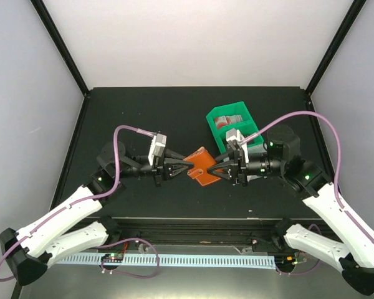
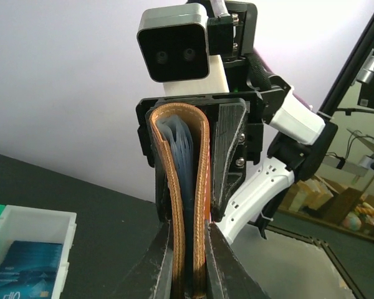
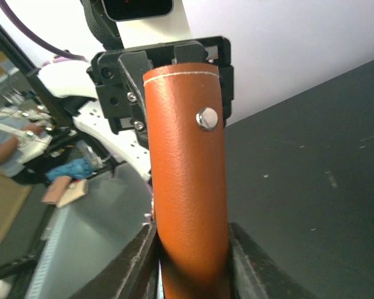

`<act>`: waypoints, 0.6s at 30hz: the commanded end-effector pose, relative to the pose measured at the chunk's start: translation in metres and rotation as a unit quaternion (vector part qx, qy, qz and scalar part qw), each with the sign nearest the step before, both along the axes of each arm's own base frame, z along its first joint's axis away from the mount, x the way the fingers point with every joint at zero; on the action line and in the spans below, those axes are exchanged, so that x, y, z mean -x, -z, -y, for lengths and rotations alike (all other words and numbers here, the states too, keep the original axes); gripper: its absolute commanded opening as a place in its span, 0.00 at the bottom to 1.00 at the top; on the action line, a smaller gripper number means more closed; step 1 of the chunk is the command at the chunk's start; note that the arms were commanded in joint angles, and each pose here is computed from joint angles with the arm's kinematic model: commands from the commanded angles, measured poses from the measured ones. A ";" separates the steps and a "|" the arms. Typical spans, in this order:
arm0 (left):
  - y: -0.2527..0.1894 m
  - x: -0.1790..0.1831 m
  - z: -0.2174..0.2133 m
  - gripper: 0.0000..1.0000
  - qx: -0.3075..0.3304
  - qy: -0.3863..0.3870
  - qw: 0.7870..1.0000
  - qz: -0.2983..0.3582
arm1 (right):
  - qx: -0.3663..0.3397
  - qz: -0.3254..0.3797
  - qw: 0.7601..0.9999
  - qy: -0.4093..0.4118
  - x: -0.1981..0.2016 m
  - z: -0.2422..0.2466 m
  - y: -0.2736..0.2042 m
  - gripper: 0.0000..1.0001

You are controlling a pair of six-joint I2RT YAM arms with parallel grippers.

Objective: Put the credit cards into the card holder
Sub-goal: Open the card holder at the center of the board.

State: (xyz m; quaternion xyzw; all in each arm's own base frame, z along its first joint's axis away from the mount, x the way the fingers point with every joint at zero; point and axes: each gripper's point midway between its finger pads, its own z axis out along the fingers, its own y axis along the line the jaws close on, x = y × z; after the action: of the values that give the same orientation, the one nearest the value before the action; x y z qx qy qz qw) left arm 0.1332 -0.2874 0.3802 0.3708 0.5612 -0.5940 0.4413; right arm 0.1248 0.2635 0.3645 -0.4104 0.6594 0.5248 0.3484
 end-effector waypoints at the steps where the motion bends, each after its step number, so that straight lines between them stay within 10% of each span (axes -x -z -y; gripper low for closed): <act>1: -0.023 0.006 -0.003 0.02 0.019 0.010 0.999 0.032 | -0.025 -0.022 0.998 -0.051 0.015 -0.004 -0.002 0.26; 6: -0.012 -0.011 -0.002 0.19 0.000 -0.029 1.000 0.003 | -0.030 -0.036 0.998 -0.037 0.005 -0.009 0.000 0.08; 12: 0.059 -0.091 -0.038 0.96 -0.081 -0.287 0.950 -0.095 | 0.013 -0.099 0.988 0.117 -0.062 -0.018 0.041 0.01; 18: 0.104 -0.113 -0.054 0.99 -0.134 -0.361 0.912 -0.142 | 0.076 -0.138 0.963 0.216 -0.110 -0.030 0.085 0.01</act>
State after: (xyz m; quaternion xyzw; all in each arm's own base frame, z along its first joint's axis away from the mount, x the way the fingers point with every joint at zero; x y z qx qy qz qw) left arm 0.2207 -0.2558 0.3047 0.1830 0.7358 -0.4339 0.4866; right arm 0.2003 0.2905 0.2910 -0.2675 0.7772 0.4870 0.2953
